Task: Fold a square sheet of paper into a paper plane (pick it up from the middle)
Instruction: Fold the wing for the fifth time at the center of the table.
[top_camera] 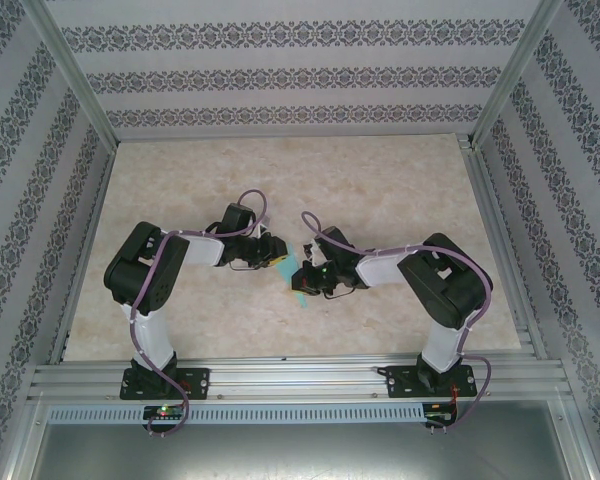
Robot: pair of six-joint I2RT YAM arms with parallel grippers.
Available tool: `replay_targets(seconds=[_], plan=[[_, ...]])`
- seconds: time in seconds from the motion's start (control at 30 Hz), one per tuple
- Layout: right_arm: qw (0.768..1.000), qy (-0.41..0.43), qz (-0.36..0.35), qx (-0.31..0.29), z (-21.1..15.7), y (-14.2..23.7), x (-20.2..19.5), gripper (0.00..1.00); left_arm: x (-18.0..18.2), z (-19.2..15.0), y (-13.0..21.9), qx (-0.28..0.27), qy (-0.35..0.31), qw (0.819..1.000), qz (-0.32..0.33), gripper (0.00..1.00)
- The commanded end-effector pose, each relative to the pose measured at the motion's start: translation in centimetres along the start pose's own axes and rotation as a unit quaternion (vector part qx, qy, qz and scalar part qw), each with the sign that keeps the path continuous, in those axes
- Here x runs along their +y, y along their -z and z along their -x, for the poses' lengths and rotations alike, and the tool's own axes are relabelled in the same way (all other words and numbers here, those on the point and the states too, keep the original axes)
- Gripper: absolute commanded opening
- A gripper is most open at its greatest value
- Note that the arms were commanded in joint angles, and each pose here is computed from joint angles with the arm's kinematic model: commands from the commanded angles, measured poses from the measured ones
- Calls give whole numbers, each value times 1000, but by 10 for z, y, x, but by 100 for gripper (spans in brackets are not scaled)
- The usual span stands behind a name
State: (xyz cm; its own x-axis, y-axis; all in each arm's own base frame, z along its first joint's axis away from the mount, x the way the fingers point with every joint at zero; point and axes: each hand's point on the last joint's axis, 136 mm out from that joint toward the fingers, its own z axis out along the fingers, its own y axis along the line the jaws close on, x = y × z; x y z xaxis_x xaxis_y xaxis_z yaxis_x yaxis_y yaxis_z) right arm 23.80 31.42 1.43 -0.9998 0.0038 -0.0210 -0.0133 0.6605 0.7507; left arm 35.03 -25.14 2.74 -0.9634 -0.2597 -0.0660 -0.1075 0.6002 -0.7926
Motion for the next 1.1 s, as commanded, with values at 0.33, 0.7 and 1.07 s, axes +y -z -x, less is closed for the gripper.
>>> replay_targets(seconds=[0.33, 0.7, 1.07], plan=[[994, -31, -88, 62, -44, 1, -60, 0, 50, 45, 28, -43, 27, 998, 43, 29], [995, -28, -73, 59, -38, -4, -48, 0, 23, 72, 65, -74, 5, 996, 39, 33], [997, -42, -59, 26, -25, -8, -37, 0, -43, 13, 49, -38, -55, 998, 8, 34]])
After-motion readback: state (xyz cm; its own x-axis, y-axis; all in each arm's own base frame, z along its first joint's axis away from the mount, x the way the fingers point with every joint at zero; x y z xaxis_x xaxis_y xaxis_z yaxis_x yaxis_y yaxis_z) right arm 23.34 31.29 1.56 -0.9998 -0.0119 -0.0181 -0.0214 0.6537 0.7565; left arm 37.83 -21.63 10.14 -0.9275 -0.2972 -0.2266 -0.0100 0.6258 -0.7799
